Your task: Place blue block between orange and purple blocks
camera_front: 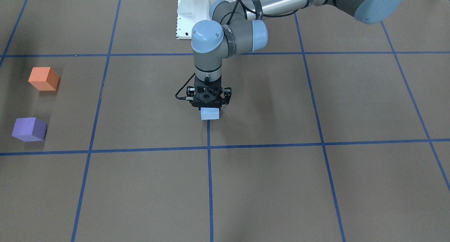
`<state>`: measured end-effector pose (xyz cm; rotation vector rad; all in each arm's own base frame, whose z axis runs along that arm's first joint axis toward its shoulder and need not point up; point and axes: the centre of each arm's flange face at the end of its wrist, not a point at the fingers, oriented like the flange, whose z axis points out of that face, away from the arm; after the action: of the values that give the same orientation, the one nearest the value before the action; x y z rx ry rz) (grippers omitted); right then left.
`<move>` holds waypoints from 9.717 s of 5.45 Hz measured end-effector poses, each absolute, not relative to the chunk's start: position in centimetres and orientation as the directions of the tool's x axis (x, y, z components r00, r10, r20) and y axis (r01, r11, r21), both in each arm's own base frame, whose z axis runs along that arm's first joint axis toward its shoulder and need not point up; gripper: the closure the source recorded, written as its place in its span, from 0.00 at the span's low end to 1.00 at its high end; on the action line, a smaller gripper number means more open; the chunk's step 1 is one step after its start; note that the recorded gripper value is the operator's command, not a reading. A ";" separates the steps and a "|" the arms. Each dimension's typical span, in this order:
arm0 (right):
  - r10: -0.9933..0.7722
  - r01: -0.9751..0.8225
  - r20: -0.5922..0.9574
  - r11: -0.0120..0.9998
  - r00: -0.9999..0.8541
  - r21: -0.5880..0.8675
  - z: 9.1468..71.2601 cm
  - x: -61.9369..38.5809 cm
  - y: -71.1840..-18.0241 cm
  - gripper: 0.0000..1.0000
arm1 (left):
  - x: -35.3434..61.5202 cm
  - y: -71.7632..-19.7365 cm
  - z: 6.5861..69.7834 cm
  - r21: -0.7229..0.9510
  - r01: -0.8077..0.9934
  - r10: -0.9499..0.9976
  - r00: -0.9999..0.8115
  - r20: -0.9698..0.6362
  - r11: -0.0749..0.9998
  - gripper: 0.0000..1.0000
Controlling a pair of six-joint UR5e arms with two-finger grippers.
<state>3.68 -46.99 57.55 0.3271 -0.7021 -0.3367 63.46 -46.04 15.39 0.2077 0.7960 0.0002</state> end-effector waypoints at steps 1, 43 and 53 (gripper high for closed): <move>-0.402 0.179 0.577 0.897 0.711 0.405 56.9 3.6 -47.2 0.00 | 61.5 -46.6 13.5 0.213 0.109 0.084 0.680 -0.728 0.971 0.01; -0.093 -0.023 0.646 0.985 0.757 0.170 55.9 -18.9 -43.9 0.00 | -11.4 -46.0 65.1 0.271 -0.101 0.264 0.684 -0.679 0.957 0.00; -0.286 0.224 0.643 0.958 0.711 0.178 63.8 7.1 -41.0 0.00 | -11.4 -45.2 67.5 0.226 -0.107 0.237 0.686 -0.688 0.968 0.00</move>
<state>7.11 -40.97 63.80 0.0885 -0.7276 -0.2832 -11.39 -45.19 67.52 0.1735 0.7922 0.1937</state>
